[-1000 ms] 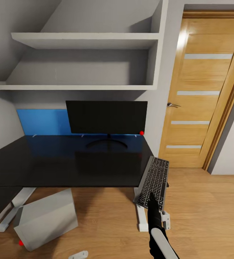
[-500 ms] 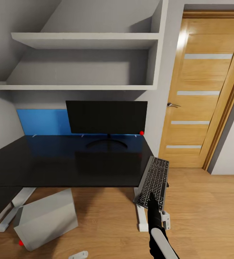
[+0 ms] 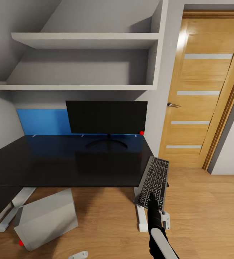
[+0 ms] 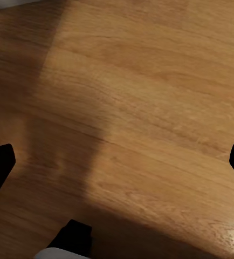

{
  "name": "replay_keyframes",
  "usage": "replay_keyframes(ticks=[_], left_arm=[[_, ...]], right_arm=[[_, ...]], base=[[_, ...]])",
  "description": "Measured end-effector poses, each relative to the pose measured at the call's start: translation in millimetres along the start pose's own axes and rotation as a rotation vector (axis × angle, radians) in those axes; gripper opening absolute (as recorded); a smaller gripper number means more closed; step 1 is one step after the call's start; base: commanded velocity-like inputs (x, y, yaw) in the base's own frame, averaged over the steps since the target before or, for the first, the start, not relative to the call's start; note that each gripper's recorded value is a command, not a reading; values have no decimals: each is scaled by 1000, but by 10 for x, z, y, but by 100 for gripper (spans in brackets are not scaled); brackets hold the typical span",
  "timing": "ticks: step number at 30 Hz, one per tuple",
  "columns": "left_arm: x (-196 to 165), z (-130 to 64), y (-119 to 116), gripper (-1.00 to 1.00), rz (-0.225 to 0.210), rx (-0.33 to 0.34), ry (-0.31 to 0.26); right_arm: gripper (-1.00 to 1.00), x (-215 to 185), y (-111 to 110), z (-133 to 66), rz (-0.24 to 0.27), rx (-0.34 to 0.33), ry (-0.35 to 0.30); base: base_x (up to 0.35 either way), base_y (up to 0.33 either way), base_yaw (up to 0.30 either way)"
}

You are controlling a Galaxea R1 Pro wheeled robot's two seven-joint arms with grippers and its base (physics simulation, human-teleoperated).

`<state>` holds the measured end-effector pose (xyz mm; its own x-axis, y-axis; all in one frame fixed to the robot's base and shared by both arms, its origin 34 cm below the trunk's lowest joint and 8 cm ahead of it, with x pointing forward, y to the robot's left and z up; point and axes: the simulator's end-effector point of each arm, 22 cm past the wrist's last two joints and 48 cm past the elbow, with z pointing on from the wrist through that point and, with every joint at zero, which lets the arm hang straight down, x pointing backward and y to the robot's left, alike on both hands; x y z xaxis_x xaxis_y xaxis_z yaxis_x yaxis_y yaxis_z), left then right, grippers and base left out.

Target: In the bedroom, organize the workspace by keeping the computer under the desk, ensuring the monitor is on the desk, placing the keyboard on the desk next to the monitor, placing the mouse on the desk next to the keyboard, moving the folder from the swivel chair onto the desk next to the mouse, stacking the notebook on top of the folder with the pen on top of the notebook, and positioning the swivel chair next to the desk.

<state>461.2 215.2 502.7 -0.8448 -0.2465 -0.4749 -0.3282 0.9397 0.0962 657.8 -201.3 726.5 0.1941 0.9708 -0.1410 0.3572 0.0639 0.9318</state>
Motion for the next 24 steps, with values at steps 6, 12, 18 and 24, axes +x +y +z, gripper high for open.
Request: replay_keyframes(ticks=[6,12,18,24], left_arm=[[2,1,2,100,0,-1,0],[2,1,2,100,0,0,0],[2,1,2,100,0,0,0],[2,1,1,100,1,0,0]], right_arm=[[100,-1,0,0,0,0,-1],[100,-3,-1,-1,0,0,-1],[100,-2,-1,-1,0,0,-1],[100,-2,1,0,0,0,-1]], base=[[0,-3,0],[0,-91,0],[0,-221,0],[0,-288,0]])
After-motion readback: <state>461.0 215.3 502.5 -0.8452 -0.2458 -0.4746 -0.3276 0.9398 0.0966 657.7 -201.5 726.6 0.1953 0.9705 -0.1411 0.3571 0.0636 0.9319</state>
